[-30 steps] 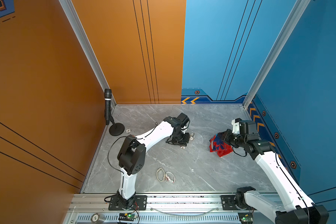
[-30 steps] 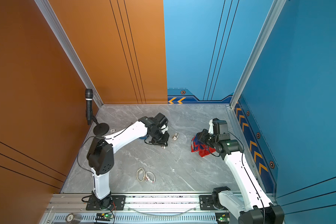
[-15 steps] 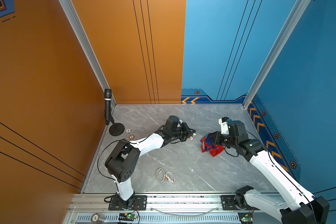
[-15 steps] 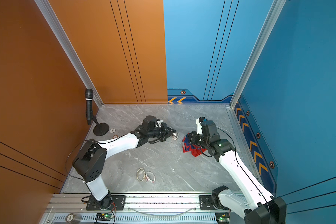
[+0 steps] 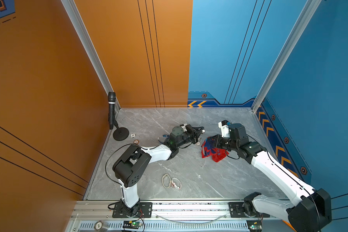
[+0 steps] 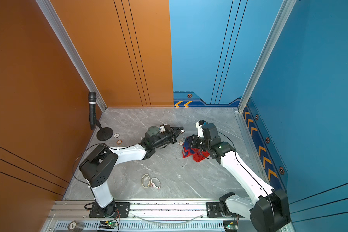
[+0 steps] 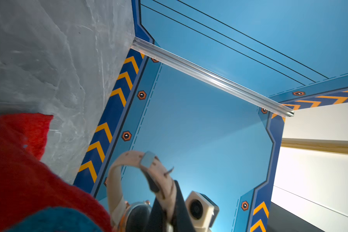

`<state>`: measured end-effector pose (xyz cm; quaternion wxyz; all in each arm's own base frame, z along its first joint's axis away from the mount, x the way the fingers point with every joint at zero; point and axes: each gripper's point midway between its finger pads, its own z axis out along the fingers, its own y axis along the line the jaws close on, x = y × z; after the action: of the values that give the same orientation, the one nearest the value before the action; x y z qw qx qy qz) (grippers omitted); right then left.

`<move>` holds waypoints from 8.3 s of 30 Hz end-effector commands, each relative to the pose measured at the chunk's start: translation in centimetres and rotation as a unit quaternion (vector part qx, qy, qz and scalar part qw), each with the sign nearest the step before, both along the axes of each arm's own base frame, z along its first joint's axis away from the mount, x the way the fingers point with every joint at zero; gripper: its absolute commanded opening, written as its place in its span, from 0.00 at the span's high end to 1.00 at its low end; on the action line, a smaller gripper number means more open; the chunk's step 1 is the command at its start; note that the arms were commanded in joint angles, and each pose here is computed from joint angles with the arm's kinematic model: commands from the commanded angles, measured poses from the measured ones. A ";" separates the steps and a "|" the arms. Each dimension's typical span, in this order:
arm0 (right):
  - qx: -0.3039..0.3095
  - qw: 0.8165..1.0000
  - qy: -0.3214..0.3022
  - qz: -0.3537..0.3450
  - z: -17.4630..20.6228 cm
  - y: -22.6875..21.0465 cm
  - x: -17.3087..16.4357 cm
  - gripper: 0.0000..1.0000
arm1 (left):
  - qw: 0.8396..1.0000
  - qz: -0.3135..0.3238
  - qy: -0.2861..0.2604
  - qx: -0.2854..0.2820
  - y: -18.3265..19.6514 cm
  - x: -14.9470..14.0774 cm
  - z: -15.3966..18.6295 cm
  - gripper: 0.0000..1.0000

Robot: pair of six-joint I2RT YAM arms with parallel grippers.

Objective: Wipe the watch dial
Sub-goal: Wipe the dirt from the watch dial.

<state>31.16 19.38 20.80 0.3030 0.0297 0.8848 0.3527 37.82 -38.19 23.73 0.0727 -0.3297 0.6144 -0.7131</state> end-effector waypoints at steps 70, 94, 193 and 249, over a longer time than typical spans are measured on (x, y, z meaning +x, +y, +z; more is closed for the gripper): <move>0.089 0.995 -0.040 -0.018 2.1 -1.6 1.8 1.00 | 0.996 -0.033 -0.025 -0.077 -3.7 -2.6 1.9 1.00; 0.157 0.978 -0.134 0.008 10.9 -1.6 -0.6 1.00 | 0.996 -0.030 -0.016 -0.076 -3.7 -2.3 0.4 1.00; 0.163 0.971 -0.168 -0.052 12.1 -5.4 -0.5 1.00 | 0.991 -0.062 -0.016 -0.116 -6.2 -3.8 1.0 1.00; 0.166 0.979 -0.066 -0.102 5.0 -6.5 1.4 1.00 | 0.989 -0.061 -0.024 -0.129 -6.6 -4.1 2.2 1.00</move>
<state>32.60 12.91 23.07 0.3628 0.1524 0.8087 0.4372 33.90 -44.80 25.71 0.0112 -0.2806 0.5406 -0.7930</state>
